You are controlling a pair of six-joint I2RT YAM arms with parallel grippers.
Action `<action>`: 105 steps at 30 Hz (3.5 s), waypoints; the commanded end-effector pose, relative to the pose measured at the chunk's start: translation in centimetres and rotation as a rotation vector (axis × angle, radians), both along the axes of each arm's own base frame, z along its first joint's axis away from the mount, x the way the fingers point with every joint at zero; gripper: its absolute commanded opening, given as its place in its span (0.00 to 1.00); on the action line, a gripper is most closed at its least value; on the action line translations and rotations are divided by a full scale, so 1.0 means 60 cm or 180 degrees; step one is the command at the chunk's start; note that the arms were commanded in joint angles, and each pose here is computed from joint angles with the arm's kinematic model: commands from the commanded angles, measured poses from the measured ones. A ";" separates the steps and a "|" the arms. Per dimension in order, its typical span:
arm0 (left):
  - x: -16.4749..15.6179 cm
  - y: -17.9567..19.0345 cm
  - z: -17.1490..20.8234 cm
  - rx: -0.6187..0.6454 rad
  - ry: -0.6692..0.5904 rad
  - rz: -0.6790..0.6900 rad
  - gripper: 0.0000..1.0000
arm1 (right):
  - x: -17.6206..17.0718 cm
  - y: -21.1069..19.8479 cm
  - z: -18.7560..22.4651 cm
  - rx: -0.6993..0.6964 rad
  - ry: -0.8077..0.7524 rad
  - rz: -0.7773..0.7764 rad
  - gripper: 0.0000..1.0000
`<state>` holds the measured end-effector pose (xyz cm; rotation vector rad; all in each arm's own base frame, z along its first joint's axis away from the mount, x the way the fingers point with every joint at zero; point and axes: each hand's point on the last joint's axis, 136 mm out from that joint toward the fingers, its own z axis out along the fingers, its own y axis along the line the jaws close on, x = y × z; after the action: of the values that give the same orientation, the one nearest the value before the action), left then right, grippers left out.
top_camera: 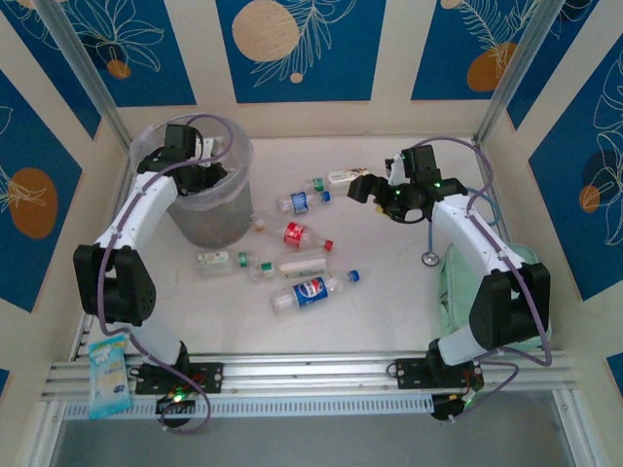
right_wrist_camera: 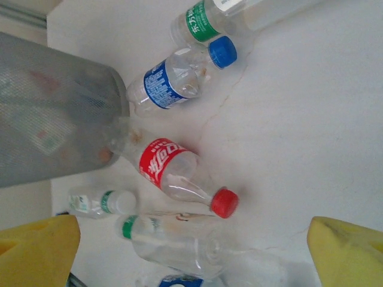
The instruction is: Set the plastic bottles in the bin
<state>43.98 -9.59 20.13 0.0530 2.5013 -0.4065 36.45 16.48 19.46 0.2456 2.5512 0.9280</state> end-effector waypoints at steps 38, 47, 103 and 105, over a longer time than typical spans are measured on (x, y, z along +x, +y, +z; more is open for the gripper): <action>-0.018 -0.187 0.048 -0.1312 -0.0111 -0.0217 0.18 | -0.204 0.074 -0.239 0.0379 0.1782 -0.1075 0.61; -0.023 -0.208 0.078 -0.1378 -0.0221 -0.0344 0.26 | -0.204 0.038 -0.207 0.0246 0.1589 -0.1149 0.42; -0.174 -0.185 0.368 -0.1047 -0.1280 -0.1373 0.96 | -0.118 0.045 -0.019 0.0575 0.0629 -0.0419 0.18; -0.189 -0.202 0.379 -0.1204 -0.1257 -0.1577 0.97 | -0.090 0.053 0.045 0.0644 0.0205 -0.0089 0.15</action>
<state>34.64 -19.45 40.91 0.4422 2.0284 -0.7984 30.01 18.44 17.29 0.7230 2.5855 1.0798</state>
